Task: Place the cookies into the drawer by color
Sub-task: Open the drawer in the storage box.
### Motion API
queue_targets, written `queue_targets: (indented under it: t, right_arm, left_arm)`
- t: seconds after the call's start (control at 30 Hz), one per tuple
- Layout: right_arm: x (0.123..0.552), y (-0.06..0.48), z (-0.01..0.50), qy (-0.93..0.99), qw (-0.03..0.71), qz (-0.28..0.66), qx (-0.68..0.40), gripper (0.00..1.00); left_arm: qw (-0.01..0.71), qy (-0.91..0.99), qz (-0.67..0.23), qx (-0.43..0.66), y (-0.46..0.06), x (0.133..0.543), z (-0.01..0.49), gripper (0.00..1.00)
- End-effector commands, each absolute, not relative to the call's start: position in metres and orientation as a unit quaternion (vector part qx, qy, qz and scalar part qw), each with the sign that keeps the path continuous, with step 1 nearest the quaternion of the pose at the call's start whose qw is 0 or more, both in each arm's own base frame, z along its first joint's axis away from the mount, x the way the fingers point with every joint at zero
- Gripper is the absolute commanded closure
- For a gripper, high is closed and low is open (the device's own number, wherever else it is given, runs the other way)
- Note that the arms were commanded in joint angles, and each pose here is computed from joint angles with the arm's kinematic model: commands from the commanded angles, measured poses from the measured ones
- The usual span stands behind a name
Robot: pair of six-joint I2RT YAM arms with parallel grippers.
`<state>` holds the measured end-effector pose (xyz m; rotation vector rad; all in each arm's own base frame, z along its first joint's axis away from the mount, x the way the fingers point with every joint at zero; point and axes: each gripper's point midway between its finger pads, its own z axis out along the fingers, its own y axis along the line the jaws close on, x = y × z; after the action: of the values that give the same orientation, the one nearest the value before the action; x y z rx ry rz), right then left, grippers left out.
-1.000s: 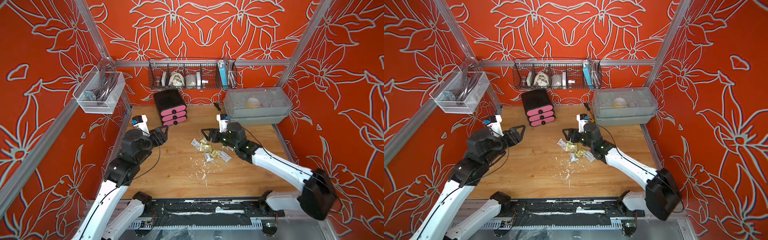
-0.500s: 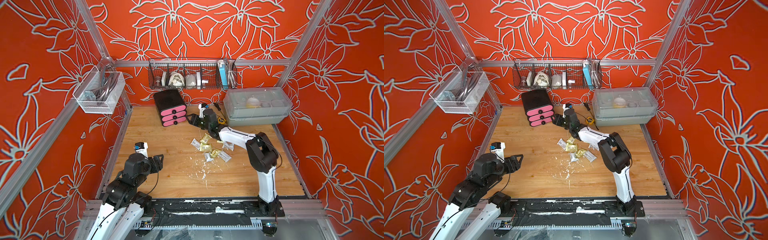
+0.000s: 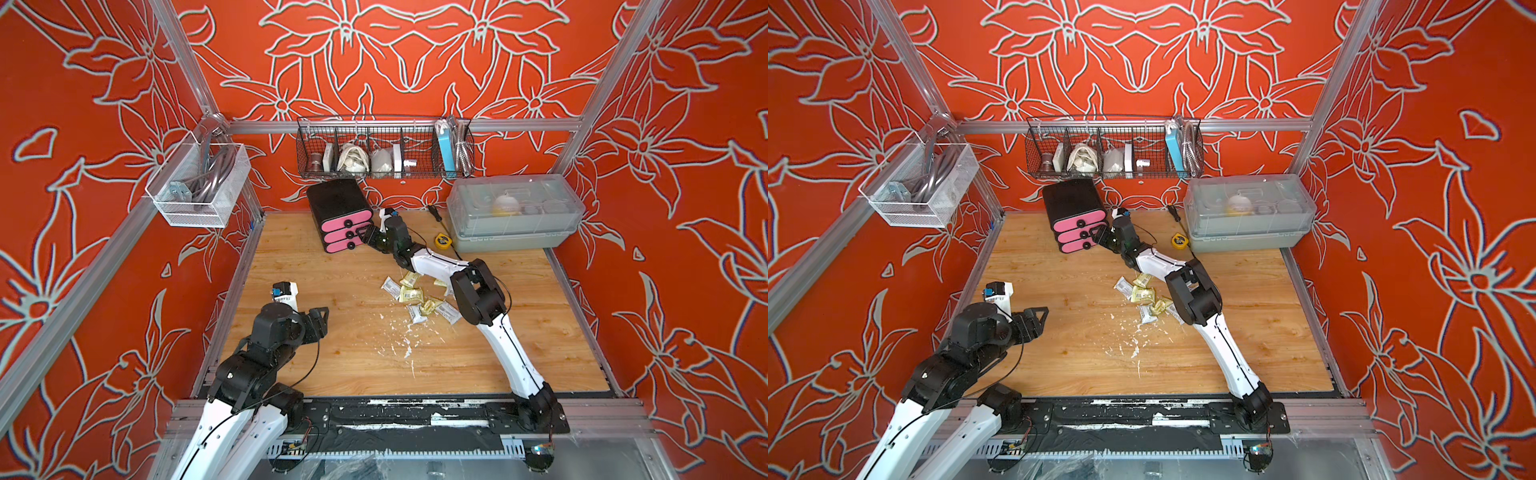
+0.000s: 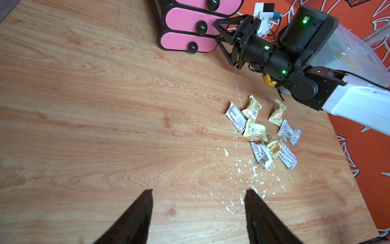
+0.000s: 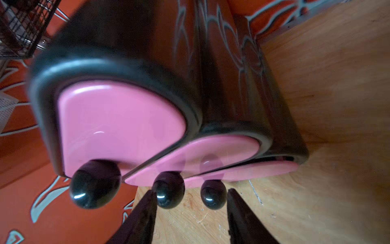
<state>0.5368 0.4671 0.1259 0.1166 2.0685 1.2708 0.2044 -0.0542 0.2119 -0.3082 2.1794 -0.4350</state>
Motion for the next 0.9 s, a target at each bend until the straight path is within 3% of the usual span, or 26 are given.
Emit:
queue_targets:
  t: [0.0,0.47,0.73,0.87]
  right_arm:
    - [0.537,0.479,0.126,0.790,0.328,0.516,0.053,0.45]
    - [0.532,0.503,0.121,0.771,0.299,0.557,0.077,0.40]
    - [0.535,0.505,0.110,0.771,0.286,0.561,0.096,0.47]
    - [0.535,0.507,0.108,0.769,0.279,0.566,0.100,0.57]
  left_arm:
    - [0.451,0.867,-0.175,-0.116,-0.054,0.206,0.220,0.30]
    - [0.451,0.867,-0.179,-0.114,-0.055,0.206,0.220,0.30]
    - [0.456,0.864,-0.179,-0.116,-0.054,0.205,0.221,0.28]
    - [0.456,0.864,-0.180,-0.115,-0.055,0.205,0.222,0.27]
